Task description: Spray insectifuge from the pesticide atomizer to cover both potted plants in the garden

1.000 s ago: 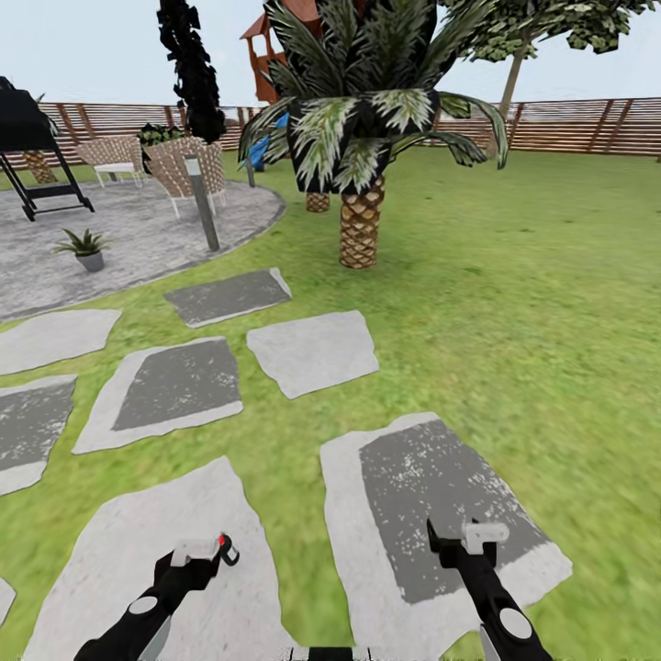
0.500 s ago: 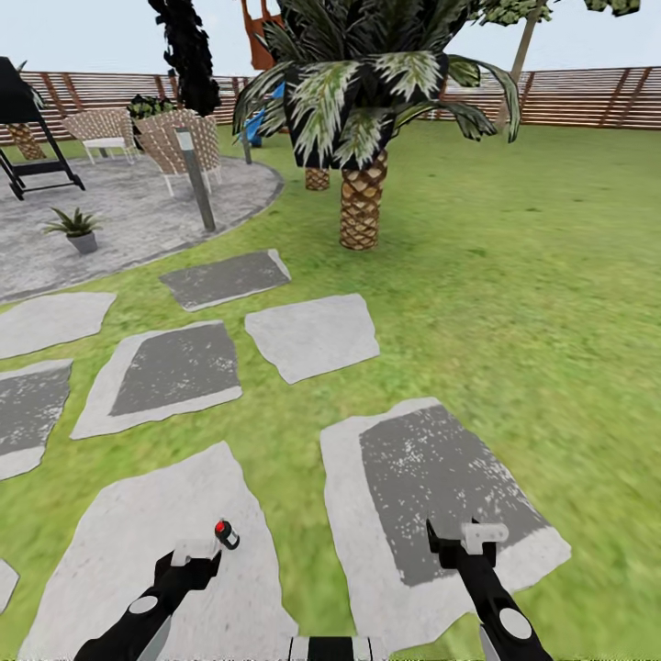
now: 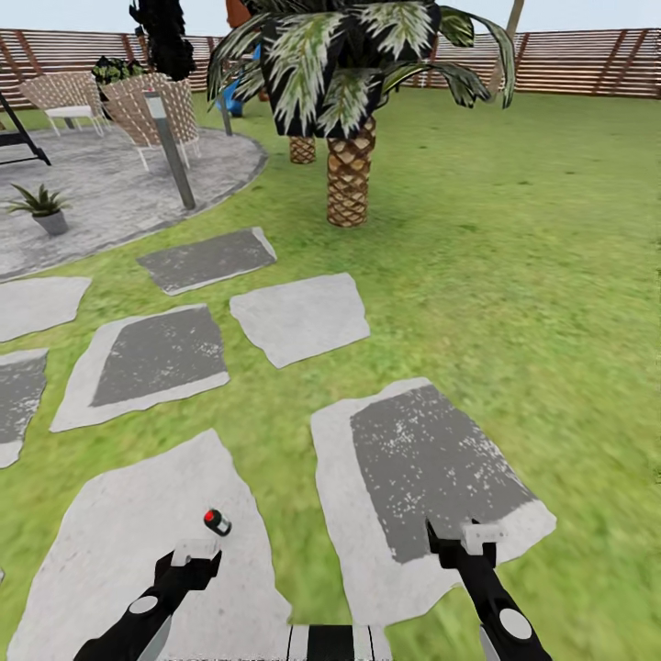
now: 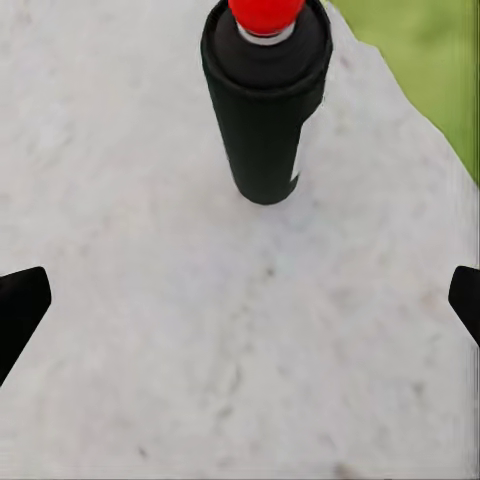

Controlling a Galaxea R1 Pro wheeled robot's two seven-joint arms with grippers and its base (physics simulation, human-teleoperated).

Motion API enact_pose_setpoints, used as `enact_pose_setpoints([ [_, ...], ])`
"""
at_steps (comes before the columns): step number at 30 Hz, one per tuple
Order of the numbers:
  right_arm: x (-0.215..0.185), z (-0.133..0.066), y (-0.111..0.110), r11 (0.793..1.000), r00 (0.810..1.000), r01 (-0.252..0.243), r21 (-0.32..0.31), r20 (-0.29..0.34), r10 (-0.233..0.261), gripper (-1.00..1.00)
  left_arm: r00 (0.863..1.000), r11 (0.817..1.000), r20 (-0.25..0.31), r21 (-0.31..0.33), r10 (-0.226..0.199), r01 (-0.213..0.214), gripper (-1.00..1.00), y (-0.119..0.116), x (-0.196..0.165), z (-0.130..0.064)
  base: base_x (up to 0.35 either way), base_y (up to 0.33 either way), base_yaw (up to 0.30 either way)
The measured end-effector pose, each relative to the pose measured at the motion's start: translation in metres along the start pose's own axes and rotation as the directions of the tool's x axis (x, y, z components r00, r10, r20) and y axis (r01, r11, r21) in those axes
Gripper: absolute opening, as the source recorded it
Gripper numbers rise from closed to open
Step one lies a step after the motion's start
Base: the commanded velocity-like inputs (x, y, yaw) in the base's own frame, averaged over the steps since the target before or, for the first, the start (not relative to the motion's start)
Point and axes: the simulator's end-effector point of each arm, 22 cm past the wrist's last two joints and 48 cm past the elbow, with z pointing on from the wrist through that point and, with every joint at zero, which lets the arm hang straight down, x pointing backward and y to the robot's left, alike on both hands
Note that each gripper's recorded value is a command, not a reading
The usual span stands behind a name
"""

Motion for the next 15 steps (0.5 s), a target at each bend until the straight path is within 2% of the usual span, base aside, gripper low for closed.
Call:
enact_pose_setpoints([
  [4, 0.0111, 0.0016, 0.0005, 1.000, 1.000, 0.001, -0.001, -0.021, -0.001, 1.00, 1.000, 1.000, -0.021, 0.001, 0.002, -0.002, 1.00, -0.0008, 0.0114, 0.0034, 0.000, 0.000, -0.170],
  [9, 0.0114, 0.0018, 0.0005, 1.000, 1.000, 0.000, -0.001, -0.021, 0.000, 1.00, 1.000, 1.000, -0.023, 0.014, 0.021, -0.020, 1.00, -0.0056, 0.0122, 0.0036, 0.005, 0.000, -0.012],
  [15, 0.0113, 0.0017, 0.0005, 1.000, 1.000, 0.000, -0.001, -0.021, 0.000, 1.00, 0.999, 0.999, -0.022, 0.020, 0.030, -0.030, 1.00, -0.0077, 0.0121, 0.0035, 0.196, 0.000, 0.000],
])
